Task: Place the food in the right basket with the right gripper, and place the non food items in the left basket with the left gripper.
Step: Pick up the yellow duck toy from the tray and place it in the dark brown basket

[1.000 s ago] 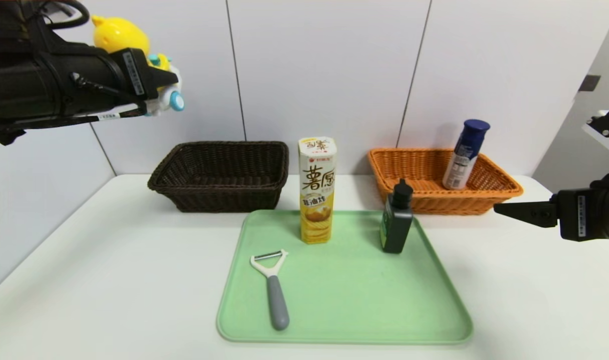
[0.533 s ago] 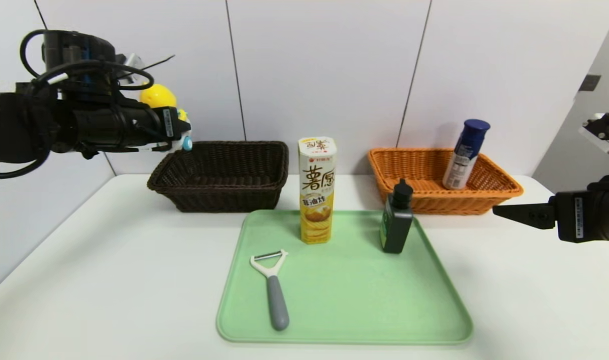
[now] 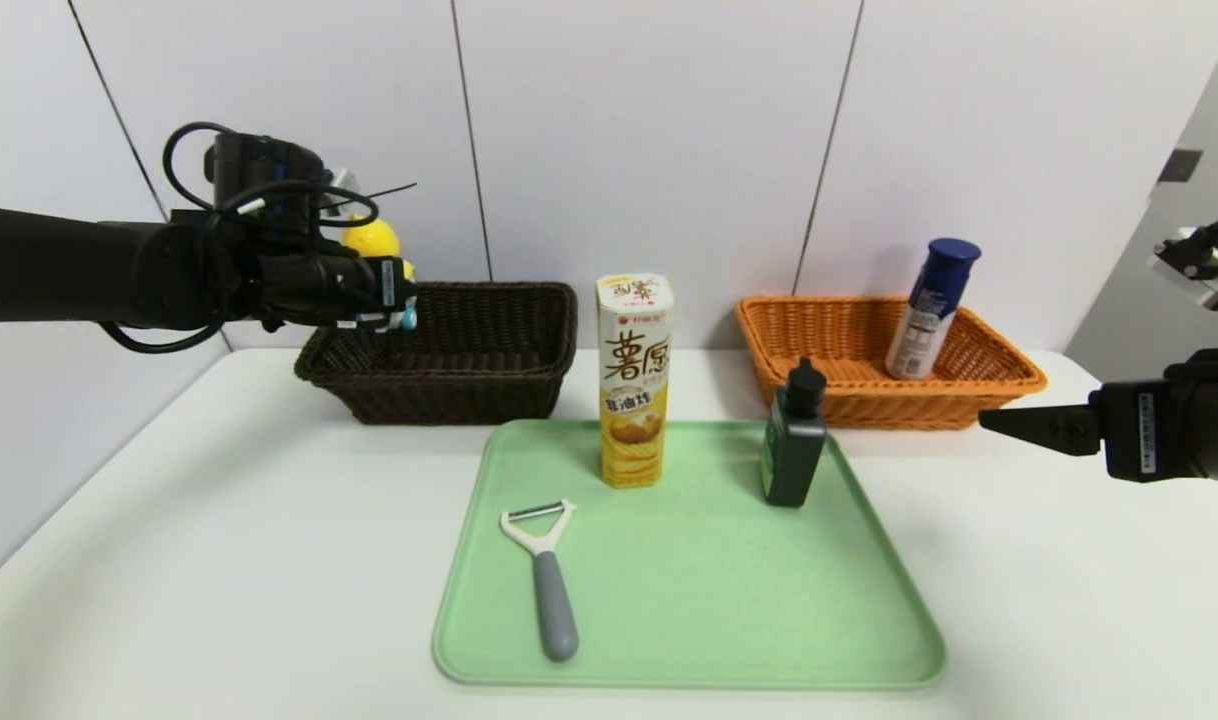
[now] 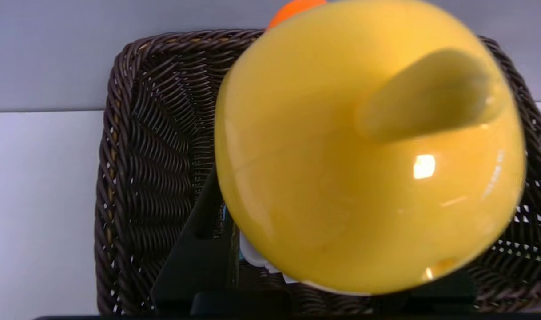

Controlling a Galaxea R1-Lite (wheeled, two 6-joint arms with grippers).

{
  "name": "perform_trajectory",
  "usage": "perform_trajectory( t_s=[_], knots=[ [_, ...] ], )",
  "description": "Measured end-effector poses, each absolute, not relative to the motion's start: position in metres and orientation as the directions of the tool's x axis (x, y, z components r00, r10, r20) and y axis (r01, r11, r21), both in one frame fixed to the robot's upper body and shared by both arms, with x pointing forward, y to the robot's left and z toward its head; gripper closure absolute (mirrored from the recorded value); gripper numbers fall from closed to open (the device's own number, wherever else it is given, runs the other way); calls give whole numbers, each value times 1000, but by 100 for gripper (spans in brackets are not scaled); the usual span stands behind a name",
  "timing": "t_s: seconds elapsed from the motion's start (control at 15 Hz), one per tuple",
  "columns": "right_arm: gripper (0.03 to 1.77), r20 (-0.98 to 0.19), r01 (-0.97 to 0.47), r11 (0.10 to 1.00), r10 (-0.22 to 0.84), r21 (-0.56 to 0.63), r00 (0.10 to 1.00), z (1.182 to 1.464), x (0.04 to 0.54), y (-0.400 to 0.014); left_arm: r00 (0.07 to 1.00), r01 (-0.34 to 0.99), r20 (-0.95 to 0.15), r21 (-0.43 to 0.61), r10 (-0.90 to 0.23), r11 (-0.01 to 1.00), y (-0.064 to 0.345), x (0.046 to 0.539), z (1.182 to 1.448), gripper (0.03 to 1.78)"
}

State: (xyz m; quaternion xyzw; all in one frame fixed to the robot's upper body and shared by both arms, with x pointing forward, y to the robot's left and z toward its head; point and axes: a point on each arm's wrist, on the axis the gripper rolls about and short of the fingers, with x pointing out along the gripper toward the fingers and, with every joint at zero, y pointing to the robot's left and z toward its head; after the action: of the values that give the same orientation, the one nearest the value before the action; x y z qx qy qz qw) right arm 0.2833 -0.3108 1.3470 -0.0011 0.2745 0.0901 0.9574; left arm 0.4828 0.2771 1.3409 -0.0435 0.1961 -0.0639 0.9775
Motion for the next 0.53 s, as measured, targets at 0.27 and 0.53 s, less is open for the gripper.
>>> perform_trajectory(
  t_s=[0.27,0.53],
  knots=[
    [9,-526,-170,984,170,49,833,1347,283,-311,903,109,-404,-111,-145,988,276,504,1323,106],
    [9,-529,-170,984,171,50,832,1346,283,-311,882,112,-445,-113,-151,987,273,521,1300,106]
  ],
)
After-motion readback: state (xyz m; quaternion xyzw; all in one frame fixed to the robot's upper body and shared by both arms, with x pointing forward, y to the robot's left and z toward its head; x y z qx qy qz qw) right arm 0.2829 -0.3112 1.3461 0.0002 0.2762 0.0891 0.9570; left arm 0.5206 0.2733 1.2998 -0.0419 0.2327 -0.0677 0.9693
